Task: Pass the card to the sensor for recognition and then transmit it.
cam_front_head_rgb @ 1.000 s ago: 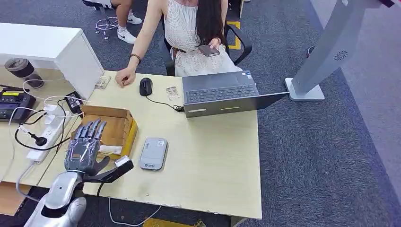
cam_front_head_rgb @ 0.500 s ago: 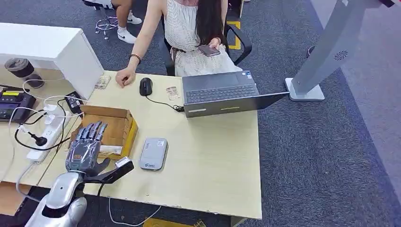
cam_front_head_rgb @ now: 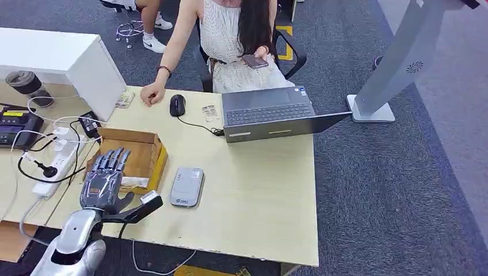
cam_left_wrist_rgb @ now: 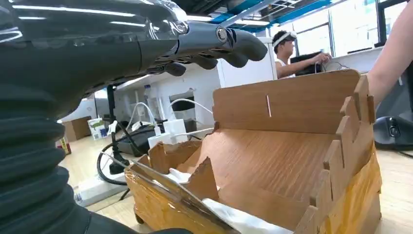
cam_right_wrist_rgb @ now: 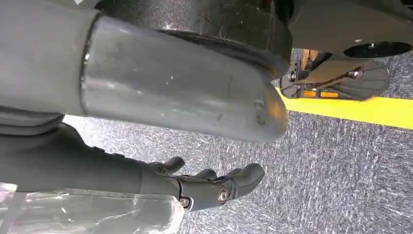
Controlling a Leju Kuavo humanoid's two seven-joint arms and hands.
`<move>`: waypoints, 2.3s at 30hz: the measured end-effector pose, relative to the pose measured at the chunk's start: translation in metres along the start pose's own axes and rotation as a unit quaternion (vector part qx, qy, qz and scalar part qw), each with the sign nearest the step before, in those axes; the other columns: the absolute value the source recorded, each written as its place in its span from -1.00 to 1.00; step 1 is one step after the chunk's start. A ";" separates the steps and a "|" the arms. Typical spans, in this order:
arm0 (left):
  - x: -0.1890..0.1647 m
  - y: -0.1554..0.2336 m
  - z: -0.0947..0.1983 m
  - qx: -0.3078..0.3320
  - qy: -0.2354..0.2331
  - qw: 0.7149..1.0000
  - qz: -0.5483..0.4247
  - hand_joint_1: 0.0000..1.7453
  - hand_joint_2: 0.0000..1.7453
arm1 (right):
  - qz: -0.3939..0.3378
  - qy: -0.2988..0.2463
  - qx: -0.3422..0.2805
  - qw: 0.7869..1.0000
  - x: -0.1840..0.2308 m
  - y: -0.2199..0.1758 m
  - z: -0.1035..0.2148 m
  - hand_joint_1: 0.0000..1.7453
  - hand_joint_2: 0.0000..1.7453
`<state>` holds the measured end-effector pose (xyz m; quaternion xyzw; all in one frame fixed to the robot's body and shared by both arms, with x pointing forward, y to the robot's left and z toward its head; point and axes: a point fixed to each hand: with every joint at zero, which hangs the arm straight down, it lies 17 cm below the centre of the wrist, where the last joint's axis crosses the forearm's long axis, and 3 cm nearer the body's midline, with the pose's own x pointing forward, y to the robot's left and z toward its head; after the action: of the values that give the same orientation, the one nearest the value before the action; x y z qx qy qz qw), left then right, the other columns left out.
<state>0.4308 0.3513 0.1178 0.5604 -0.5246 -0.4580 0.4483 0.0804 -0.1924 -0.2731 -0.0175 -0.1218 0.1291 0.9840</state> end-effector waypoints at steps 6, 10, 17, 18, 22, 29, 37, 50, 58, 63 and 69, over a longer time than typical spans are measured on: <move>0.000 0.000 0.000 0.000 -0.001 1.000 0.000 1.00 1.00 | 0.000 0.001 -0.001 1.000 0.000 0.000 0.000 -1.00 -1.00; 0.000 0.000 0.000 0.000 -0.001 1.000 0.000 1.00 1.00 | 0.000 0.001 0.000 1.000 0.000 0.000 0.000 -1.00 -1.00; 0.003 -0.008 0.002 -0.021 -0.008 1.000 0.016 1.00 1.00 | 0.000 0.000 0.002 1.000 0.000 0.001 0.000 -1.00 -1.00; 0.003 -0.009 0.001 -0.022 -0.008 1.000 0.016 1.00 1.00 | 0.000 0.000 0.002 1.000 0.000 0.001 0.000 -1.00 -1.00; 0.004 -0.008 0.000 -0.021 -0.008 1.000 0.018 1.00 1.00 | 0.000 0.000 0.002 1.000 0.000 0.001 0.000 -1.00 -1.00; 0.003 -0.008 0.000 -0.022 -0.008 1.000 0.019 1.00 1.00 | 0.000 0.000 0.001 1.000 0.000 0.001 0.000 -1.00 -1.00; 0.004 -0.009 0.000 -0.023 -0.007 1.000 0.020 1.00 1.00 | 0.000 -0.001 0.001 1.000 0.000 0.001 0.000 -1.00 -1.00; 0.008 0.013 -0.010 0.034 -0.007 0.999 0.026 1.00 1.00 | 0.003 -0.001 0.002 1.000 0.001 0.000 0.000 -1.00 -1.00; 0.009 0.030 -0.031 0.059 -0.005 0.998 0.028 1.00 1.00 | 0.010 -0.003 0.002 1.000 0.002 0.000 0.000 -1.00 -1.00; 0.009 0.029 -0.033 0.061 -0.004 0.998 0.030 1.00 1.00 | 0.010 -0.003 0.001 1.000 0.002 0.000 0.000 -1.00 -1.00; 0.011 0.028 -0.033 0.060 -0.003 0.998 0.033 1.00 1.00 | 0.010 -0.002 0.001 1.000 0.002 0.000 0.000 -1.00 -1.00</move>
<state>0.4585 0.3399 0.1502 0.5676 -0.5704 -0.4123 0.4273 0.0819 -0.1920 -0.2728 -0.0171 -0.1236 0.1392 0.9824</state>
